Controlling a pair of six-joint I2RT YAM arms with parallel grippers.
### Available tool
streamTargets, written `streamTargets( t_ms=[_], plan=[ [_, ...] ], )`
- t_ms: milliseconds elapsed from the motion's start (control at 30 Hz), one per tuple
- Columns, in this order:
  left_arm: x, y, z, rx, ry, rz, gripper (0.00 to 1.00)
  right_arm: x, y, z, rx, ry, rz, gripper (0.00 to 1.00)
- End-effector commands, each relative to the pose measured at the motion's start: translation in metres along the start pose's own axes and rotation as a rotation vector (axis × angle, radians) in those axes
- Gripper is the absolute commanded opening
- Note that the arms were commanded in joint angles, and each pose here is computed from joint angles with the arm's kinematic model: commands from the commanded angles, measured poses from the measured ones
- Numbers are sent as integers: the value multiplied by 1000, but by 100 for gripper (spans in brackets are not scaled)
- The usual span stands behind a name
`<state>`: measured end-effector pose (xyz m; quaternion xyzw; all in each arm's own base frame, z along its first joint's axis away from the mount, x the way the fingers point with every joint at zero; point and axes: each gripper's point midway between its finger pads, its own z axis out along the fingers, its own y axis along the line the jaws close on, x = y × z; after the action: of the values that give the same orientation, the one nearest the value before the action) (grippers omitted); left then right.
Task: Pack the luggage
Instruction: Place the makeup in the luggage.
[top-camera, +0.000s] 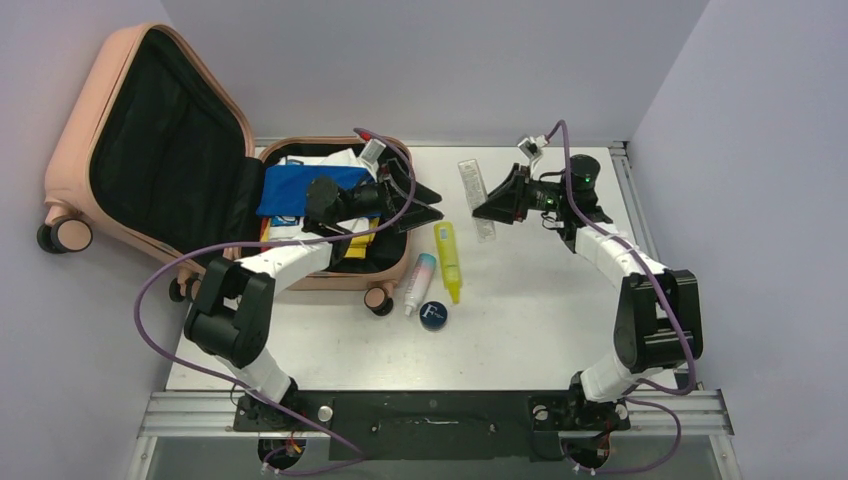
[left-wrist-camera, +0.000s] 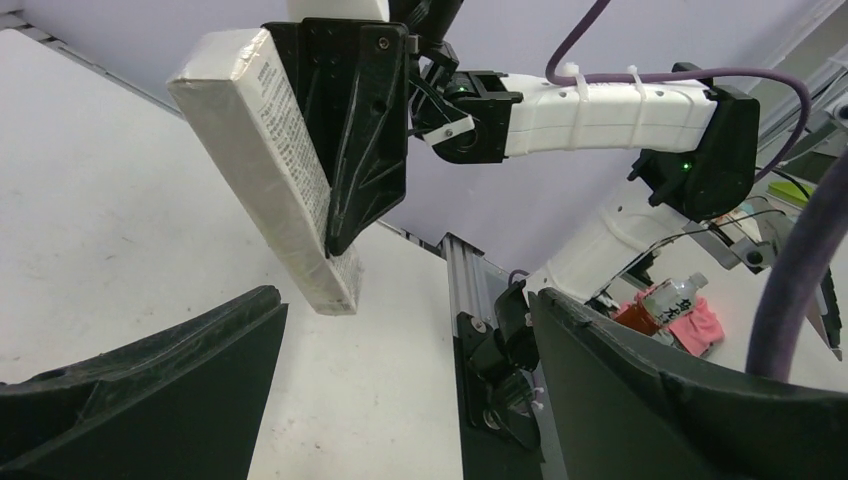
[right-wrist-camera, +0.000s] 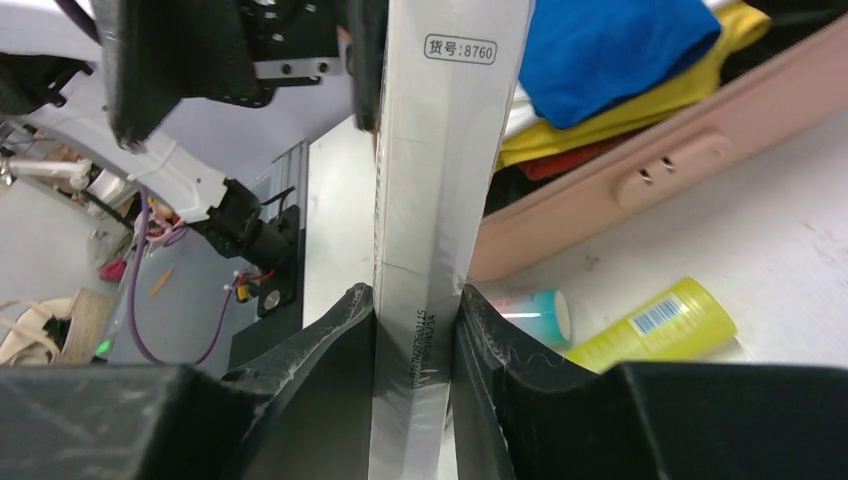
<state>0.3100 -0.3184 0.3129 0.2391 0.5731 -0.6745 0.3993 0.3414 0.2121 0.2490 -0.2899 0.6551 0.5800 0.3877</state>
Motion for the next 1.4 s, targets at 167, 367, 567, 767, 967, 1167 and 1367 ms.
streamTargets(
  t_ms=[167, 367, 567, 767, 967, 1167, 1367],
  plan=[
    [12, 2, 13, 32, 15, 29, 96, 0, 57, 22, -167, 45, -165, 14],
    [13, 4, 12, 28, 9, 39, 96, 15, 72, 39, -233, 90, -157, 15],
    [14, 3, 12, 34, 14, 38, 91, 27, 70, 49, -260, 124, -126, 15],
    [12, 3, 14, 49, 12, 21, 70, 33, 74, 57, -281, 141, -123, 15],
    [14, 6, 13, 41, 16, 12, 43, 31, 73, 57, -275, 136, -132, 15],
    [10, 5, 11, 29, 18, 8, 25, 28, 66, 54, -241, 123, -133, 61],
    [-9, 9, -4, -23, 5, 24, 23, 16, 28, 34, -85, 102, -102, 90]
  ],
)
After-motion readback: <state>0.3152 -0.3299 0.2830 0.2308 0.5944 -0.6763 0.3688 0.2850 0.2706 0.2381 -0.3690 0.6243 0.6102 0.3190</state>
